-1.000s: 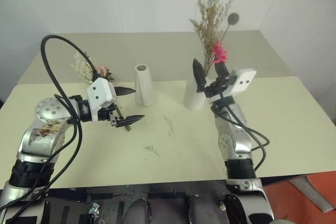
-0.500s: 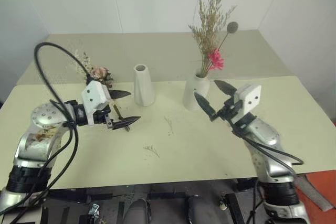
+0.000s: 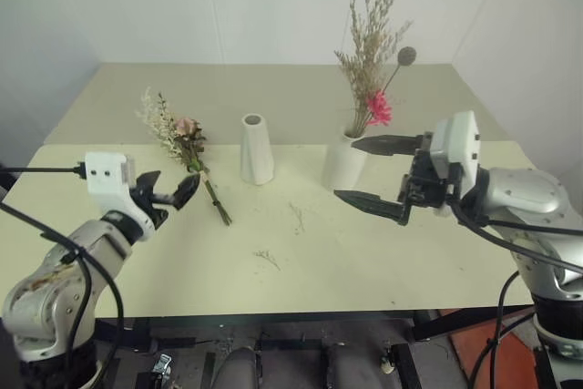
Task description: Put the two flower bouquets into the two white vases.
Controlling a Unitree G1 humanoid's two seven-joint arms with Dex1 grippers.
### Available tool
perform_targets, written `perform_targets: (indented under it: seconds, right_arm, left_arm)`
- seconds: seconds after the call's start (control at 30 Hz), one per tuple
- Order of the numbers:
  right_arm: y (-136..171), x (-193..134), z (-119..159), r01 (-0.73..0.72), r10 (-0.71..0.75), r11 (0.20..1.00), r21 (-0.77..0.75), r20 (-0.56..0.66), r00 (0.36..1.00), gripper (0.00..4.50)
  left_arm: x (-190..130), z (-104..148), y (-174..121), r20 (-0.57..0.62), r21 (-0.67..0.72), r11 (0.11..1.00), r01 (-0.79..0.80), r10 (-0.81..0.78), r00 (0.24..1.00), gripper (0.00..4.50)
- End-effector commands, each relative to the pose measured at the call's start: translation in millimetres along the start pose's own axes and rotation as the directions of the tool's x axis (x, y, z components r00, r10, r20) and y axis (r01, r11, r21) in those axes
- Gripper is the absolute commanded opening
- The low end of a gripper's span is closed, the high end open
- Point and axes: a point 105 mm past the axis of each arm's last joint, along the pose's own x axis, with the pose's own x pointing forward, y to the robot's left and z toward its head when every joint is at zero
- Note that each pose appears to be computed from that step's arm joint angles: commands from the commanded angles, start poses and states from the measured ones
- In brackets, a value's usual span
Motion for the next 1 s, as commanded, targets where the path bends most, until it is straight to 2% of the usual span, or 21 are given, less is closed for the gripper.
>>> perform_targets:
  seconds: [0.03, 0.3, 0.4, 0.53, 0.73, 0.83, 1.0]
  right_arm:
    - [-6.5, 4.9, 1.2, -0.008, 0.007, 1.0, -0.006, -0.012, 1.0, 4.48]
    - [-15.9, 7.9, -12.5, 0.067, -0.066, 0.998, 0.008, -0.099, 0.993, 4.48]
    - [-14.3, 7.0, -15.8, 0.094, -0.091, 0.995, 0.02, -0.108, 0.99, 4.48]
    - [-11.0, 5.1, -17.9, 0.122, -0.118, 0.992, 0.028, -0.117, 0.986, 4.48]
    - [-8.1, -1.9, -21.2, 0.169, -0.162, 0.985, 0.036, -0.138, 0.977, 4.48]
    - [-7.8, -3.7, -23.6, 0.185, -0.178, 0.982, 0.039, -0.147, 0.973, 4.5]
    - [-8.3, -3.5, -22.9, 0.189, -0.182, 0.981, 0.033, -0.149, 0.972, 4.5]
  left_arm:
    - [11.5, -0.2, 9.3, -0.044, -0.033, 0.989, -0.147, 0.146, 0.988, 4.5]
    - [50.3, -24.4, 0.3, -0.255, -0.17, 0.952, -0.256, 0.208, 0.944, 4.5]
    - [66.1, -23.4, -9.5, -0.271, -0.204, 0.95, -0.237, 0.178, 0.946, 4.5]
    - [82.6, -22.3, -14.2, -0.295, -0.174, 0.953, -0.247, 0.189, 0.937, 4.5]
    - [98.2, -26.4, 2.6, -0.347, -0.169, 0.927, -0.335, 0.262, 0.901, 4.5]
    - [107.0, -18.6, -5.2, -0.338, -0.264, 0.926, -0.27, 0.174, 0.925, 3.89]
    - [112.0, -11.4, -14.2, -0.32, -0.255, 0.939, -0.229, 0.142, 0.937, 2.28]
